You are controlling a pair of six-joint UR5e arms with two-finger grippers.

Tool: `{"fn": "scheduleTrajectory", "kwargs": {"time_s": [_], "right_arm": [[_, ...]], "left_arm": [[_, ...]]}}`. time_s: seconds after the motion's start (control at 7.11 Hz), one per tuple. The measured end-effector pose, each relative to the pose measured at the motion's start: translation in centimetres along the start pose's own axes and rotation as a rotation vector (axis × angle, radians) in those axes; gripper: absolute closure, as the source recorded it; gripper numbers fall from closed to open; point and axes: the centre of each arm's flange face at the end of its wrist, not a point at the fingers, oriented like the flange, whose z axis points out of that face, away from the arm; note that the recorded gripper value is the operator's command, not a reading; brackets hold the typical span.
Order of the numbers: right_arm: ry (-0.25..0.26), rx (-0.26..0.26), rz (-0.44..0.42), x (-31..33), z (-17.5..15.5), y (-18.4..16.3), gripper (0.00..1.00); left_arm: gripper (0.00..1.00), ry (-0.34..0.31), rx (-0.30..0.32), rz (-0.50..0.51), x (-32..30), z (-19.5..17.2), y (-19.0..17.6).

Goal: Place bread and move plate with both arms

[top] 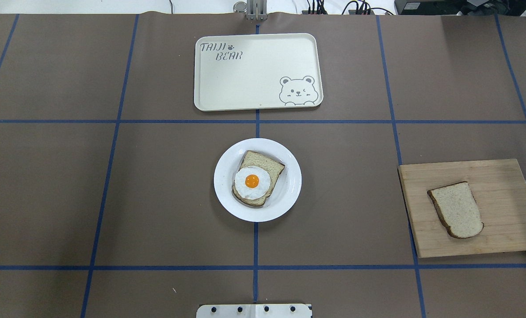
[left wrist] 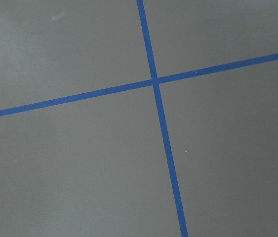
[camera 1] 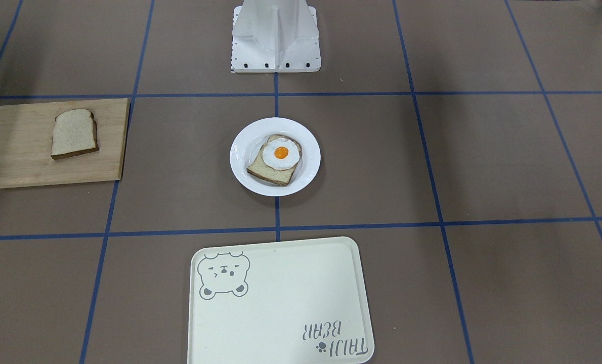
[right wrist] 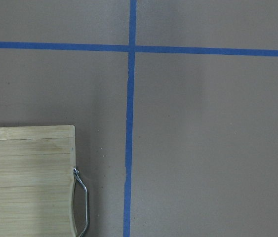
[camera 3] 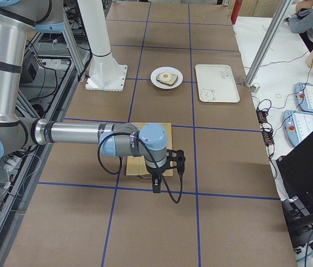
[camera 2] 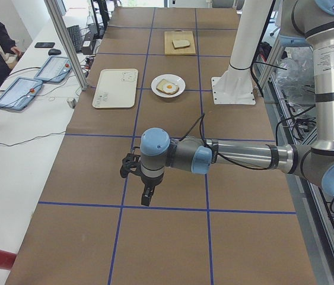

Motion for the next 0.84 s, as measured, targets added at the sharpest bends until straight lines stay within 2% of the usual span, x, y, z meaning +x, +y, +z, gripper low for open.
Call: {"fn": "scheduleTrajectory", "kwargs": {"time_s": [0.28, 0.56, 0.7, 0.84], "right_arm": [[-0.047, 0.105, -0.093, -1.3, -0.8, -0.6, 0.0], [-0.21, 0.122, -0.099, -4.8, -0.7, -1.1, 0.0], [-0.242, 0.122, -0.069, -7.3, 0.1, -1.3, 0.0], [-0.249, 0.129, -0.021, -10.8, 1.9, -1.5, 0.02]], "left_arm": [[0.01, -0.005, 0.047, 0.038, 1.7, -2.0, -1.9], [0.01, -0.002, 0.078, 0.063, 2.7, -3.1, -3.4], [0.01, -0.004, 0.094, 0.076, 3.0, -3.5, -4.2], [0.01, -0.01, 0.119, 0.096, 3.4, -4.0, -5.5]]}}
